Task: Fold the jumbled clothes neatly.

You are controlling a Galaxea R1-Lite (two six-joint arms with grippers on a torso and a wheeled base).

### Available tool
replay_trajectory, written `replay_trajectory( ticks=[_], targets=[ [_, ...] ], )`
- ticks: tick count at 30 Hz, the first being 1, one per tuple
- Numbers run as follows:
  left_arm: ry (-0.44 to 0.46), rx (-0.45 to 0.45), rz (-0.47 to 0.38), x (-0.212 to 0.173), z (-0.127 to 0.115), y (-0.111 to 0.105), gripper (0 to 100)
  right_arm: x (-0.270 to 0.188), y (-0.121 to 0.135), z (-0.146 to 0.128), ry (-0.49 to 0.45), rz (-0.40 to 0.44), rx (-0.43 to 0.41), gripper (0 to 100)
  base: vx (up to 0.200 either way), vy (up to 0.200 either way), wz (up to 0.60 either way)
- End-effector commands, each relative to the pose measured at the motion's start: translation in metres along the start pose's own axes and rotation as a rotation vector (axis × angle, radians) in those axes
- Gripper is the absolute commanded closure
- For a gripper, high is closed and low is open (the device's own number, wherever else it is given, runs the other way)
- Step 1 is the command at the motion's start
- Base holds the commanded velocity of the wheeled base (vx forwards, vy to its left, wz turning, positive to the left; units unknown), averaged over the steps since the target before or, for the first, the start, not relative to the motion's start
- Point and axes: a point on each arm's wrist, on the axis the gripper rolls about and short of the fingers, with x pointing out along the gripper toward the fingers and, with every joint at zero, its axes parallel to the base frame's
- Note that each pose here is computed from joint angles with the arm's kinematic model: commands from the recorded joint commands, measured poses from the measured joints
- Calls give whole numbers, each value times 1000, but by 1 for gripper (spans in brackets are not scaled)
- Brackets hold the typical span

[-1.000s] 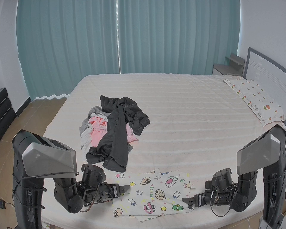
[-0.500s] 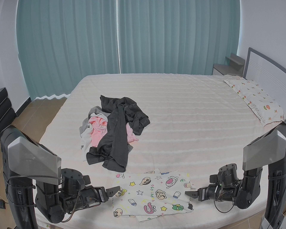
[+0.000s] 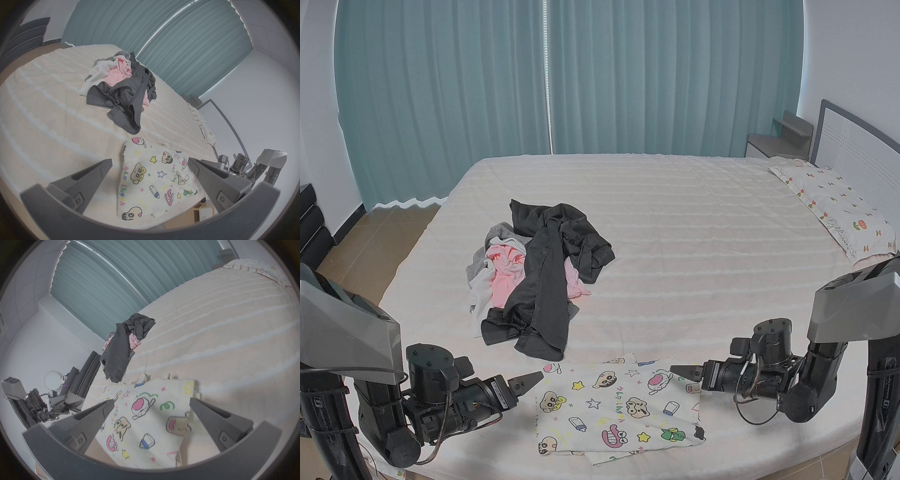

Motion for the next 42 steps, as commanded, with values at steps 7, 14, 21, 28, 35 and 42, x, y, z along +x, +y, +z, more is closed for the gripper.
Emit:
replay_trajectory(
  ticks=[7,14,21,28,35,42],
  targets=[
    [-14,-12,-2,2,2,1,0,25,-15,-8,17,-26,14,0,0,0,0],
    [-11,-12,0,3,1,2,0,21,-17,-3,-6,-54,18,0,0,0,0],
    [-6,-13,5,4,0,3,0,30,-16,-7,5,-43,7,0,0,0,0],
    [-8,-13,8,6,0,3,0,44,-13,2,-5,-46,6,100,0,0,0],
    [-8,-12,6,6,0,3,0,43,-17,10,-53,-87,12,100,0,0,0],
    [-8,-12,6,6,0,3,0,45,-24,21,-90,-96,23,100,0,0,0]
  ],
)
